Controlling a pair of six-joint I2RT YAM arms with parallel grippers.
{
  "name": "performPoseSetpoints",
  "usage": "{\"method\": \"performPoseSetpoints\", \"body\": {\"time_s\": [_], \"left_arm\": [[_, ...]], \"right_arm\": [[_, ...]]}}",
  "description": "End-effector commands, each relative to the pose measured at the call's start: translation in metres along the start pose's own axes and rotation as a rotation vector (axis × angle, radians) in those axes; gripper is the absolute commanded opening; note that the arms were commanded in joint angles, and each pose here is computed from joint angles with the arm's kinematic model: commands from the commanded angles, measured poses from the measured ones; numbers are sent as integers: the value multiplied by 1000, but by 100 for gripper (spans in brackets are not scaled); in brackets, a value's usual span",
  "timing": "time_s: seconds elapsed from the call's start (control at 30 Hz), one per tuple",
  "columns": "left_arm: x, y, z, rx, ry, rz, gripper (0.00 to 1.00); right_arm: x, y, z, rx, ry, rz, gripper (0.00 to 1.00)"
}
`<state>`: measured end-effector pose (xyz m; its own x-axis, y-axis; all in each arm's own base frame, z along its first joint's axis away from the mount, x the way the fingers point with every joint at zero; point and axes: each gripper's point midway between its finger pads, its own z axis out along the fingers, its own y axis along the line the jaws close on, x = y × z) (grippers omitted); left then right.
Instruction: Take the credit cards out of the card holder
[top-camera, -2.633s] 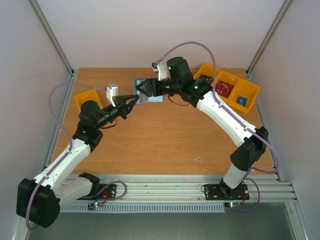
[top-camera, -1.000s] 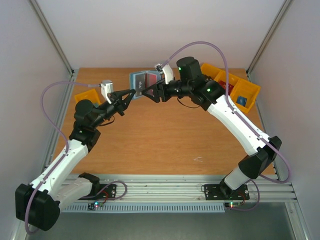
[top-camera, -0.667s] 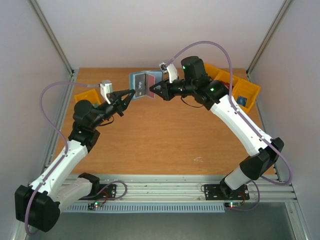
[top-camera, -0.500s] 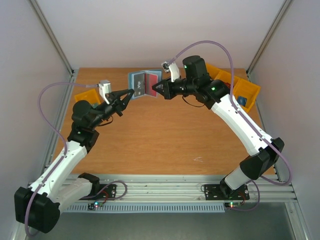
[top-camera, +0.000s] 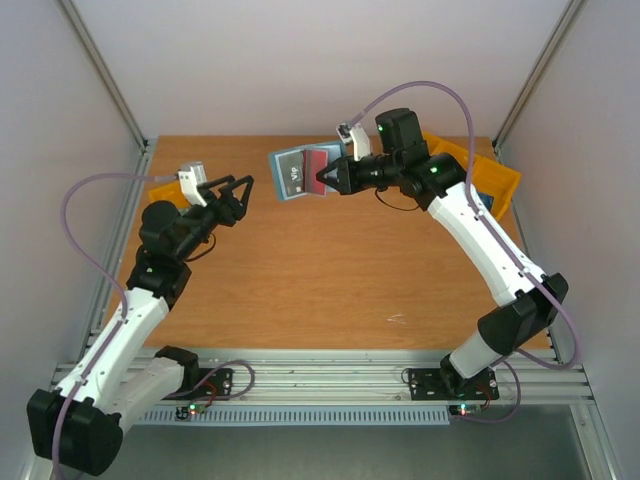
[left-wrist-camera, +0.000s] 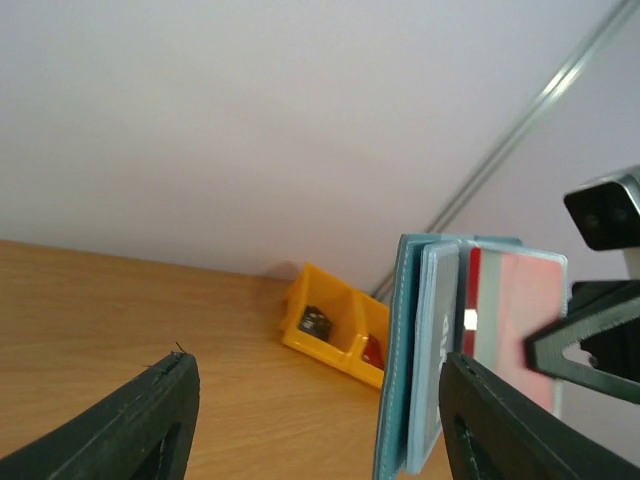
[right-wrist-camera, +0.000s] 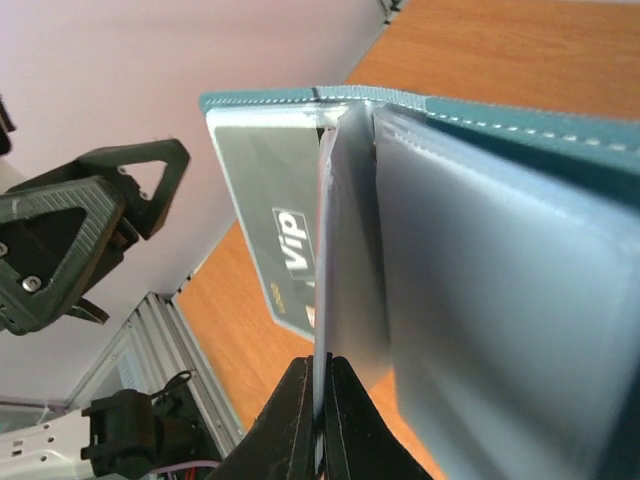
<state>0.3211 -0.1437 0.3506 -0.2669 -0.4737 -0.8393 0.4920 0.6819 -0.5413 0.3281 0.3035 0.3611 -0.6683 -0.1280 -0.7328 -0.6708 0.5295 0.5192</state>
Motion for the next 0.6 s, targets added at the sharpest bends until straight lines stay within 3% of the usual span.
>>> {"method": "performPoseSetpoints", "body": {"time_s": [0.0,0.07,0.2,0.33,0.43,0.57], "left_arm": [[-14,14,-11,-84,-58,53,67],[-19,-3,-13,-3,-65,115,65],[-3,-61,-19,325,30,242,56],[20,-60,-9,378,164,3,33],[25,-61,-7,396,205,-93,30],[25,-74,-12,465,229,-79,31]], "right_arm": [[1,-3,3,2,36,84,1],[3,-7,6,16,49,107,1],[4,2,9,-29,56,103,1],[8,38,12,-254,100,54,1],[16,50,10,-314,130,11,1],[18,69,2,-380,123,-60,1]]}}
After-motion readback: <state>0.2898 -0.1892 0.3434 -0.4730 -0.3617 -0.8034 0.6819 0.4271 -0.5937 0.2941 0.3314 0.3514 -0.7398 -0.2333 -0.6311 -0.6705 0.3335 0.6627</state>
